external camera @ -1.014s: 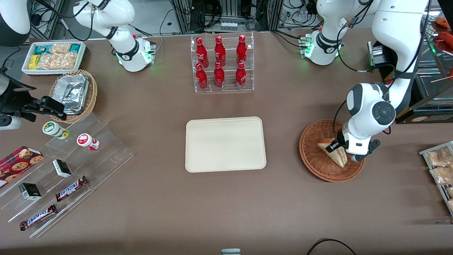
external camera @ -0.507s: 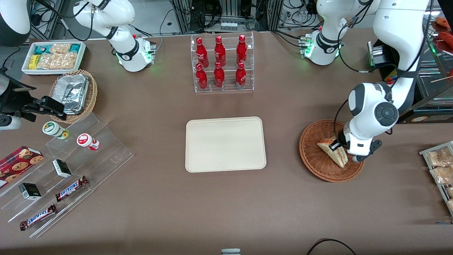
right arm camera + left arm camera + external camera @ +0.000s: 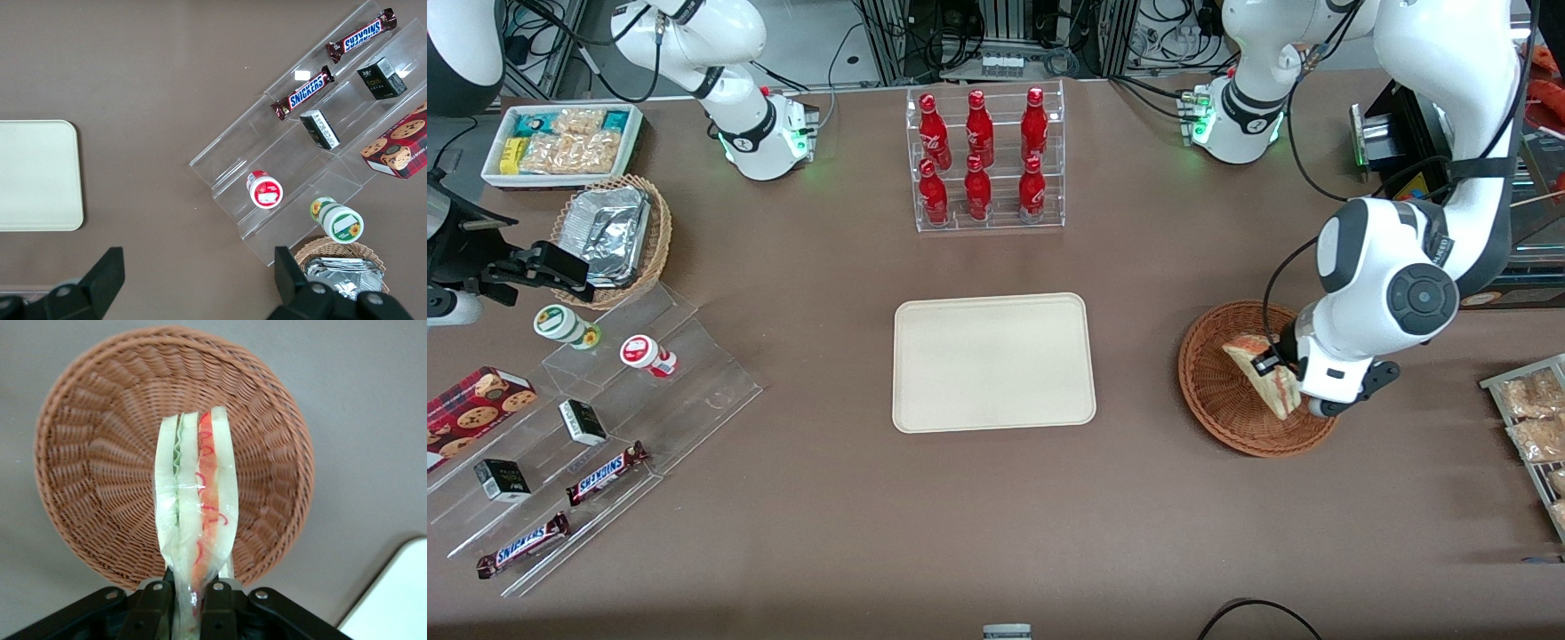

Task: Place sandwich from basket to tray
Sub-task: 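Lift the sandwich and carry it over the cream tray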

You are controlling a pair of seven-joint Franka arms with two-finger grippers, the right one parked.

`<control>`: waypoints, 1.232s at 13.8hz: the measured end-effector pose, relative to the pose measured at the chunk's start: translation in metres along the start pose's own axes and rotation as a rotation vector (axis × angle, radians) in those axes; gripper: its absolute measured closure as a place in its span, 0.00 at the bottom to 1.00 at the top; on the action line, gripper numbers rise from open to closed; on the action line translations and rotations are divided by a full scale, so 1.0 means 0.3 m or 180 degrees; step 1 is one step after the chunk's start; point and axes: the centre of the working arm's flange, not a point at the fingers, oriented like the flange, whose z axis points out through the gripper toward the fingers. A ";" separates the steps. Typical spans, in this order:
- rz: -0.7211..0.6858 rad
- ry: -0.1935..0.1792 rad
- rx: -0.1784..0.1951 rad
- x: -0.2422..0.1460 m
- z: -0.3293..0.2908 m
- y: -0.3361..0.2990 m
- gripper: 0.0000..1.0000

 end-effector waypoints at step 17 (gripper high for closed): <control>0.0961 -0.0025 -0.0030 -0.673 0.213 0.930 0.84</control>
